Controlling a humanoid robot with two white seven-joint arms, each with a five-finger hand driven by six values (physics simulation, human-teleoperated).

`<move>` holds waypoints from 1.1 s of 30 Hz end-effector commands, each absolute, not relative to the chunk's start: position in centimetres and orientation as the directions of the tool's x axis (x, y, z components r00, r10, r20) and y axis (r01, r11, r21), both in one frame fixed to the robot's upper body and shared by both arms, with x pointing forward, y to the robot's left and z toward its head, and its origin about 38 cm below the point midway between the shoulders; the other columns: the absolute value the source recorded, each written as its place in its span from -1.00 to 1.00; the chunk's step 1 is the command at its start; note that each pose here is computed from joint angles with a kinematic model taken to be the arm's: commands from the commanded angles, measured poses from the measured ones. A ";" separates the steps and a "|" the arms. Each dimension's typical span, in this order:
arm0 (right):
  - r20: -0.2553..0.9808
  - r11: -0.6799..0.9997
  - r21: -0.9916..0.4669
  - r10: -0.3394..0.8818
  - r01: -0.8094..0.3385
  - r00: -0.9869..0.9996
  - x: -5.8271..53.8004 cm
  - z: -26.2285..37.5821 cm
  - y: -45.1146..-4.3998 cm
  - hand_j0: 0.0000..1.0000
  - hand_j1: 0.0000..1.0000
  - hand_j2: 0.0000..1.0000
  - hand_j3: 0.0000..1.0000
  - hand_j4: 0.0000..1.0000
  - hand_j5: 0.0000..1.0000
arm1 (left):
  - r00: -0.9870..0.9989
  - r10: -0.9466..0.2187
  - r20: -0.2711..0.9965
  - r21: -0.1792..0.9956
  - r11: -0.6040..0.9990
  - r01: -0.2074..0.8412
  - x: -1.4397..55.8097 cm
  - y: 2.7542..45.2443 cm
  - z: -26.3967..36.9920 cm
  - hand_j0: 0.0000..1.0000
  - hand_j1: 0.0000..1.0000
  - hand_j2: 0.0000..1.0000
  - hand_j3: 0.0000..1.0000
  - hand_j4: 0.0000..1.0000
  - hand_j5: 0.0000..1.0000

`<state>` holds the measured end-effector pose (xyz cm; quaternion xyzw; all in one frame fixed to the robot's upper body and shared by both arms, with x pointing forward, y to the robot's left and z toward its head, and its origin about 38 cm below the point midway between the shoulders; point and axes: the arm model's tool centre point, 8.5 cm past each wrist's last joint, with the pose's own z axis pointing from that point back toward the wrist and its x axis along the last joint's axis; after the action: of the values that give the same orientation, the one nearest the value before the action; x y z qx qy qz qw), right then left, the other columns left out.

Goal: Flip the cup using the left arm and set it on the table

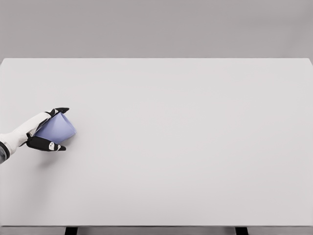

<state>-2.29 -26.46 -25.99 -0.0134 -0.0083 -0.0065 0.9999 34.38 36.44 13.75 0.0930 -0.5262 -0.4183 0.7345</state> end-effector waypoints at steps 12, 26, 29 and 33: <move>0.017 1.000 -0.027 -0.013 0.013 1.000 -2.3 -26.0 -26.5 1.00 1.00 1.00 1.00 1.00 1.00 | 0.110 -0.719 0.686 0.585 0.635 0.504 34.9 36.7 14.4 0.58 0.58 0.58 0.58 0.58 0.58; 0.017 1.000 -0.027 -0.013 0.013 1.000 -2.3 -26.0 -26.5 1.00 1.00 1.00 1.00 1.00 1.00 | 0.028 -0.645 0.764 0.559 0.682 0.472 36.5 34.4 15.9 0.62 0.62 0.62 0.62 0.62 0.62; 0.017 1.000 -0.027 -0.013 0.013 1.000 -2.3 -26.0 -26.5 1.00 1.00 1.00 1.00 1.00 1.00 | 0.015 -0.598 0.802 0.530 0.722 0.445 37.0 33.6 16.2 0.64 0.64 0.64 0.64 0.64 0.64; 0.017 1.000 -0.027 -0.013 0.013 1.000 -2.3 -26.0 -26.5 1.00 1.00 1.00 1.00 1.00 1.00 | -0.001 -0.507 0.862 0.463 0.786 0.408 37.6 32.4 16.5 0.66 0.66 0.66 0.66 0.66 0.66</move>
<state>-2.29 -26.46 -25.99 -0.0134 -0.0083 -0.0065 0.9999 37.32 32.98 16.30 0.0515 -0.6136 -0.3453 0.7082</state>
